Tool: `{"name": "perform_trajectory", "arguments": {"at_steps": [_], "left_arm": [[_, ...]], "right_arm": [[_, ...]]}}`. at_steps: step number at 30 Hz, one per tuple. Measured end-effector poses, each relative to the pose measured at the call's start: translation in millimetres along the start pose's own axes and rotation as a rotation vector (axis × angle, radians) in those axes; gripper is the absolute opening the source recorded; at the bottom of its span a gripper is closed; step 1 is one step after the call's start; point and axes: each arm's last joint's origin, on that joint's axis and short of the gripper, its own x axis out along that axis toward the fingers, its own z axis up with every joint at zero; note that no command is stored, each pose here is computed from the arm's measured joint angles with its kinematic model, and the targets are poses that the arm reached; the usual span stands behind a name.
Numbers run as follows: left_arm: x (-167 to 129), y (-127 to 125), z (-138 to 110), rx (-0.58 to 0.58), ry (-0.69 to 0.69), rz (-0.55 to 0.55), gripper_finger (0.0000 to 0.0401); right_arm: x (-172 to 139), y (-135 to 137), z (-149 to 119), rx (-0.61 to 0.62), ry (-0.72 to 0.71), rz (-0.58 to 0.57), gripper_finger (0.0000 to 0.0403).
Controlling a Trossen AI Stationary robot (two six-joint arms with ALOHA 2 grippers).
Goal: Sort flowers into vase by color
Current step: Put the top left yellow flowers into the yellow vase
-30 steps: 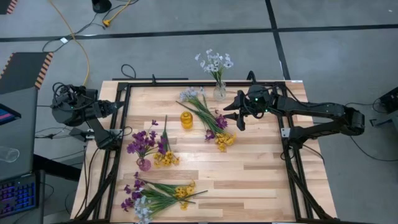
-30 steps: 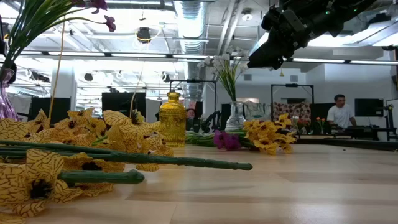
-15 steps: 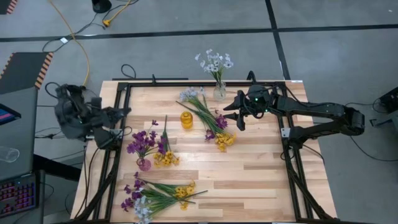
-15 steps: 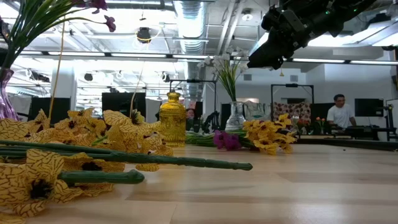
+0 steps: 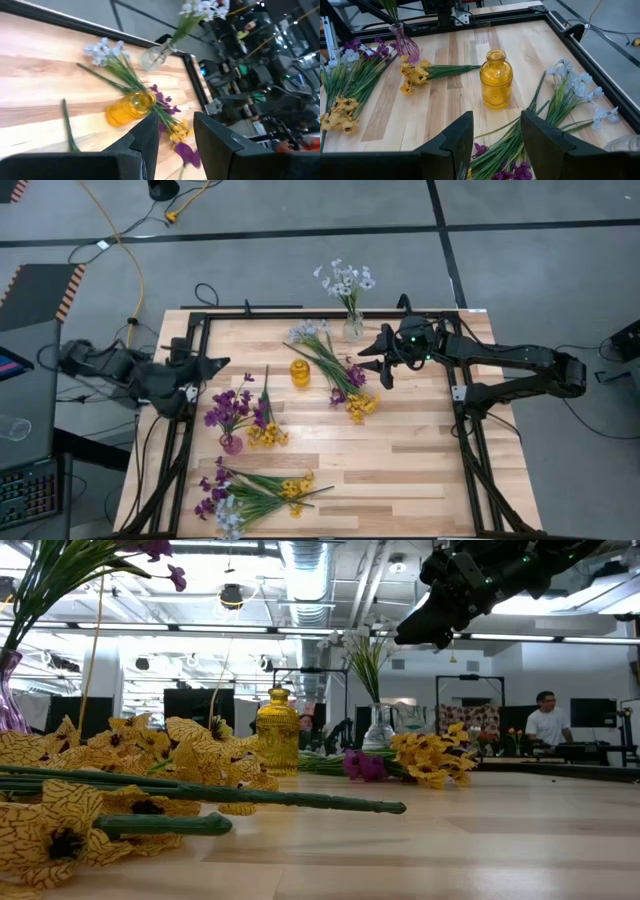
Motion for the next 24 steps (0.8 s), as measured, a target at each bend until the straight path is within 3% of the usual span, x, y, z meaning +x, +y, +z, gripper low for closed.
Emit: {"name": "perform_trajectory", "arguments": {"at_steps": [10,13,19,24], "left_arm": [[21.8,5.2,20.0,-0.034,0.118,0.079,0.0109],[30.0,7.1,24.2,0.004,0.113,0.121,0.0109],[43.2,10.3,30.9,0.185,0.012,0.238,0.0109],[60.0,11.6,31.1,0.178,0.041,0.305,0.0109]], "right_arm": [[0.0,0.0,0.0,0.000,0.000,0.000,0.0192],[0.1,0.0,0.0,0.000,0.000,0.000,0.0192],[0.1,0.0,0.0,0.000,0.000,0.000,0.0192],[0.0,0.0,0.0,0.000,0.000,0.000,0.0192]]}}
